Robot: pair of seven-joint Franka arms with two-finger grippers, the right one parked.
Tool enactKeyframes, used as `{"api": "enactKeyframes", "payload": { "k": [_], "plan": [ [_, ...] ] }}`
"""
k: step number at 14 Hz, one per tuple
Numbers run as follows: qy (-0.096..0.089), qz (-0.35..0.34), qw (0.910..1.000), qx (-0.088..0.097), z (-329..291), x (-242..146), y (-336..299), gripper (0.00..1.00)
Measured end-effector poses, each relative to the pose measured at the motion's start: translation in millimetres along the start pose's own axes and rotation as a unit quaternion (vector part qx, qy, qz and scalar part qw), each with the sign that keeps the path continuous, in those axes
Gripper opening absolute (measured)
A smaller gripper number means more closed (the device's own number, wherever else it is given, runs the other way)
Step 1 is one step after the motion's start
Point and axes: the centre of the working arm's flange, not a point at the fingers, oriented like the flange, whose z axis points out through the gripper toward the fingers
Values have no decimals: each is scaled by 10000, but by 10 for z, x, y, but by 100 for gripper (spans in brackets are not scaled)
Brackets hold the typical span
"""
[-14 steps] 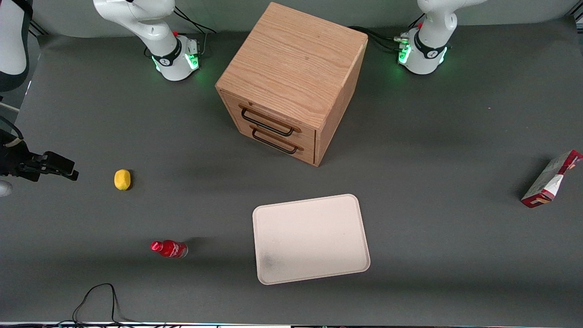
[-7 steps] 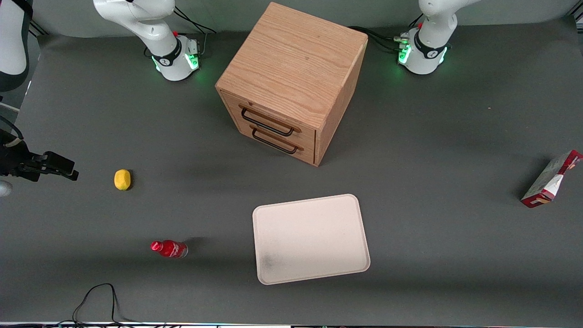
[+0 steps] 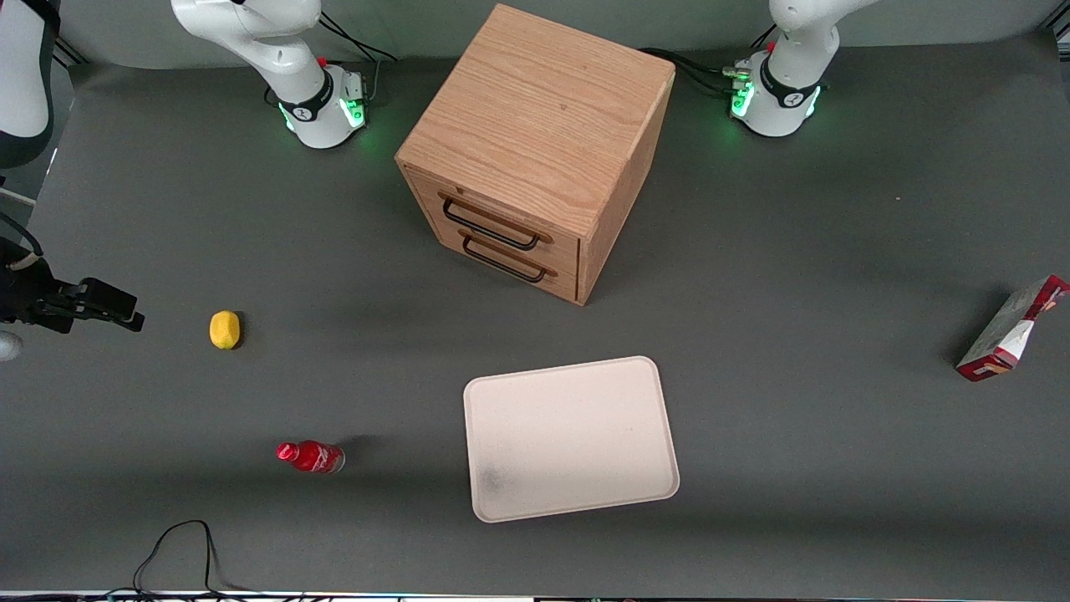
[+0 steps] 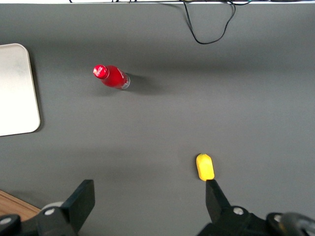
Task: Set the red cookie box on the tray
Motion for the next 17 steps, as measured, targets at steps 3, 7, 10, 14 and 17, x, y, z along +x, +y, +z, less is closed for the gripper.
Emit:
{"api": "enactKeyframes", "payload": {
  "k": [3,7,10,14,17],
  "plan": [
    [-49,-61,9999,-65,441,-54,-127,100],
    [4,-16,10000,60,1074,-111,-143,100],
    [-22,84,10000,13,1433,-168,-145,100],
    [-50,135,9999,-13,1891,-157,-216,100],
    [-25,165,9999,-28,2221,-81,-231,100]
  ]
}}
